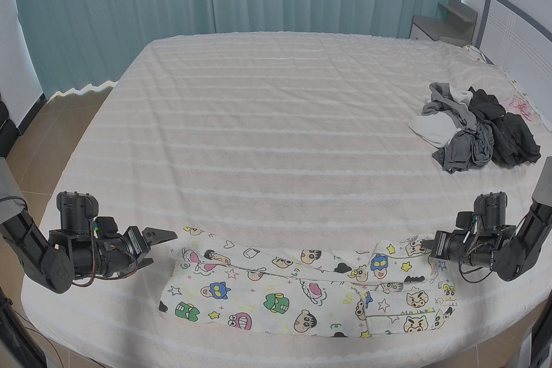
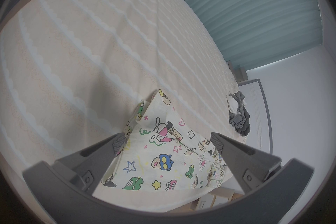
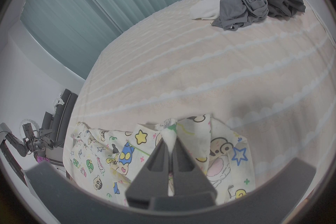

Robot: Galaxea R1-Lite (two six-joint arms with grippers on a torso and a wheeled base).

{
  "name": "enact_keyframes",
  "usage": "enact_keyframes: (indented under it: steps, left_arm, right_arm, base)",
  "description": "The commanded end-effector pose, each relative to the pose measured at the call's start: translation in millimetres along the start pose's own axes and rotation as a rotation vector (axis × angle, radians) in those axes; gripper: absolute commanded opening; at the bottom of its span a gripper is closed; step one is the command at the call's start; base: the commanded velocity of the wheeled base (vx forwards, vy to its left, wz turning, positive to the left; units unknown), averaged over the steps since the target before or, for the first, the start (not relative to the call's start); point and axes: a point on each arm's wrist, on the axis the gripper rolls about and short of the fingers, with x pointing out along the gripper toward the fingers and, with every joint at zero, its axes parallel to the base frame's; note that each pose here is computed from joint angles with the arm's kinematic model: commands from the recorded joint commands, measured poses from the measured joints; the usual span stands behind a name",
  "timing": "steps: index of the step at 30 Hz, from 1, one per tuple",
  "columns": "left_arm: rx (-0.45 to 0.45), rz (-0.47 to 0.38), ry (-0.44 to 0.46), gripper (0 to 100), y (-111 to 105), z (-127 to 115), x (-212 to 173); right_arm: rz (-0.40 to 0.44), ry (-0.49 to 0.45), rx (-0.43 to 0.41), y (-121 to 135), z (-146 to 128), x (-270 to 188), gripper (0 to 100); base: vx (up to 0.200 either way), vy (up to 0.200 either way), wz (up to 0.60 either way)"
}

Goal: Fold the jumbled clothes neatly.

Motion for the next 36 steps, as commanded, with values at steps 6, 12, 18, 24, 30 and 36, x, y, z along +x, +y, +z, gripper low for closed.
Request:
enact_keyframes:
  steps: [6,12,18,24,30,36]
  left_arm:
    - [-0.004,0.003,0.014,100,0.7,-4.0,-0.3]
    - [-0.006,0.006,0.026,100,1.7,-6.4,0.5]
    - [-0.003,0.005,0.031,100,0.9,-7.5,1.4]
    - [-0.004,0.006,0.036,100,1.1,-9.1,1.4]
    - [0.001,0.004,0.057,100,-0.2,-14.2,2.2]
    - [0.005,0.004,0.073,100,-1.0,-17.6,4.4]
  right_arm:
    - [0.008,-0.006,-0.027,2.4,-6.0,-12.1,0]
    - [-0.011,-0.032,-0.029,-6.2,-2.9,-4.5,100]
    - [0.004,-0.235,-0.103,21.8,31.3,-20.8,100]
    - [0.06,-0.122,-0.184,76.3,39.3,-14.1,100]
    - [0.035,0.041,-0.319,96.9,29.2,22.6,100]
    - [-0.029,0.134,-0.401,92.2,9.6,57.5,100]
  base:
    - [0.0,0.0,0.0]
    - [0.0,0.0,0.0]
    - [0.0,0.0,0.0]
    - [0.0,0.0,0.0]
    - [0.0,0.0,0.0]
    - [0.0,0.0,0.0]
